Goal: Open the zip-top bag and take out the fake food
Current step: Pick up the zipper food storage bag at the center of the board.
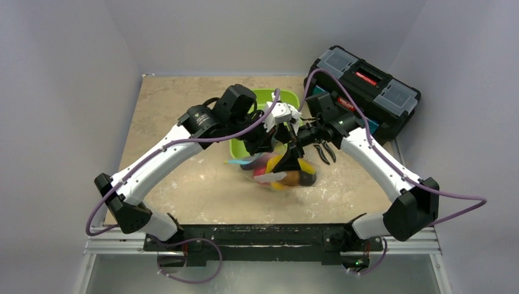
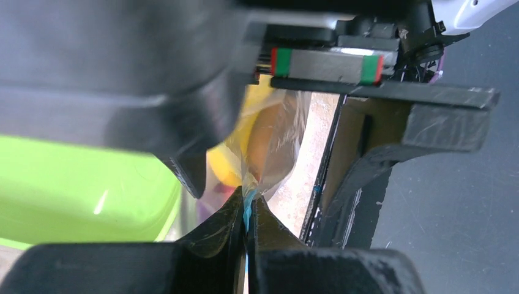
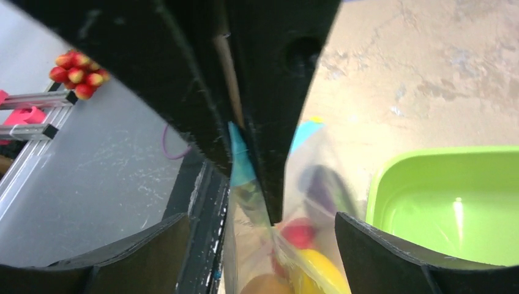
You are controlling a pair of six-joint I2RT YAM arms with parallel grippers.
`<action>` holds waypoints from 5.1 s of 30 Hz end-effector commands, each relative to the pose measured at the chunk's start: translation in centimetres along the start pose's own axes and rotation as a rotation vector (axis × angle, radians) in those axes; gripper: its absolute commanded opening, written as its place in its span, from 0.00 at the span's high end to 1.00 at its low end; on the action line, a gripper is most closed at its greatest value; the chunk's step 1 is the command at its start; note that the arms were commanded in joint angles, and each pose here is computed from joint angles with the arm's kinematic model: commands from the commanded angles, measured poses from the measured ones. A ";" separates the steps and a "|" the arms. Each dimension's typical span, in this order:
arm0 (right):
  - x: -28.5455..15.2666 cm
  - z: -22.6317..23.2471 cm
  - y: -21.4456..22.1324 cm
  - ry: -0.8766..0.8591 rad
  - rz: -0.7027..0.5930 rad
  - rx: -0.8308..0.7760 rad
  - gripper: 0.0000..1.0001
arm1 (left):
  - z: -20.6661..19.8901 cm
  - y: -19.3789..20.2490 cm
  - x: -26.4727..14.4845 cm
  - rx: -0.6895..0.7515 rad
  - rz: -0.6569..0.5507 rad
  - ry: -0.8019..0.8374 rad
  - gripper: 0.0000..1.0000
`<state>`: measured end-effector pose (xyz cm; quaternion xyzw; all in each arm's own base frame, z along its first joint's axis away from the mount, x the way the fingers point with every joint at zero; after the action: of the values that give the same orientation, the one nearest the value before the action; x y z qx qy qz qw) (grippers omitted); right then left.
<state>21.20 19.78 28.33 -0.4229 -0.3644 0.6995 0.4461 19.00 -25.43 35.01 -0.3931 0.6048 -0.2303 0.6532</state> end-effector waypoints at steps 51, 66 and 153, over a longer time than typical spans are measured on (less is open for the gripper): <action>-4.3 -1.1 3.5 0.151 -0.046 -0.003 1.00 | 0.5 16.9 -0.5 0.175 -0.313 -0.288 0.26; -4.4 -1.2 3.8 0.161 -0.045 0.000 1.00 | 1.1 15.1 0.9 0.119 -0.394 -0.221 0.60; -2.9 2.0 -1.6 0.099 0.084 -0.071 1.00 | -0.6 1.6 -3.4 -0.293 -0.204 0.170 0.34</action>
<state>21.42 17.15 30.33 -0.5256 -0.3171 0.6817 0.3981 18.47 -23.49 33.18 -0.5185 0.6905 -0.1723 0.4740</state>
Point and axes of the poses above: each gripper's point midway between its finger pads, its own x axis out along the fingers, its own z axis along the line the jaws close on, y = z × x, the point moved 9 cm from there along -x, back along the fingers, and after that the axes turned 8 degrees about x, right-handed, at the moved point
